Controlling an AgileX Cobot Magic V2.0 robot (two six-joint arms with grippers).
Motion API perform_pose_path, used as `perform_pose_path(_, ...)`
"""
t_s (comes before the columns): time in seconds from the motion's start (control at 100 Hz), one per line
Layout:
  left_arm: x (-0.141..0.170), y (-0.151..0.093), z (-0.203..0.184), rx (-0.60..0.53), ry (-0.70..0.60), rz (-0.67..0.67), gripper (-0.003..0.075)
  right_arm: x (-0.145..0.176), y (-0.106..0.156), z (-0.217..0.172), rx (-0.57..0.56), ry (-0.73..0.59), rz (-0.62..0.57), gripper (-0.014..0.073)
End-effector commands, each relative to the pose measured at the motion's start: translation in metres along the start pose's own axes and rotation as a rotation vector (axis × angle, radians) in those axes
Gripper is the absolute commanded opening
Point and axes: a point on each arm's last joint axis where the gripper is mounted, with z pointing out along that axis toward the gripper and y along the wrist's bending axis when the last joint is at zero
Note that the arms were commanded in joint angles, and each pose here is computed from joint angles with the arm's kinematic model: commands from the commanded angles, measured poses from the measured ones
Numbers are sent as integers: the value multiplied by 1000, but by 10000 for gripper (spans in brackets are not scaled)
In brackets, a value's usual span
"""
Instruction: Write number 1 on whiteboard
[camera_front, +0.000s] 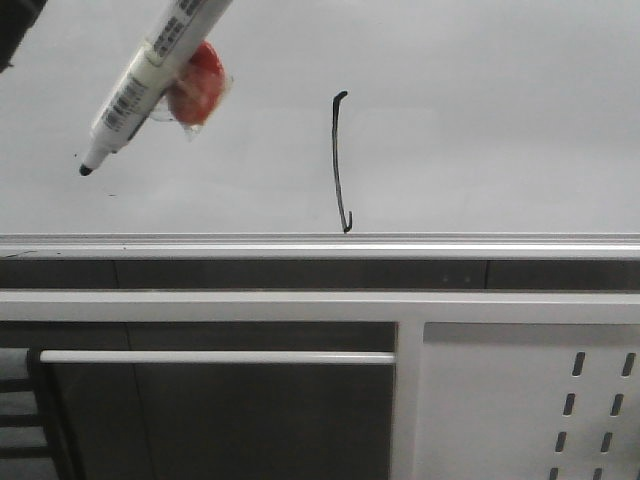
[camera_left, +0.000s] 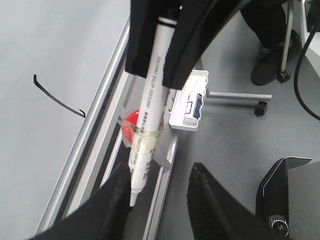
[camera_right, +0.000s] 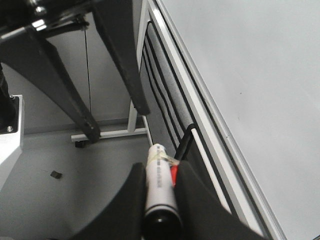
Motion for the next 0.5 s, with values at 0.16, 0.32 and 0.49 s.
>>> perform_pose_path(0.16,-15,3,2,-2,-65,-5,246,-15,-7,-8,52,-72,4,-79)
perform_pose_path(0.32,-16,3,4,-2,-70,-4,279,-15,-7,-8,52,-72,4,-79)
perform_pose_path(0.49,-17,7,6,-36,-82,-7,280,-16,-7,-8,52,-73,6,-79)
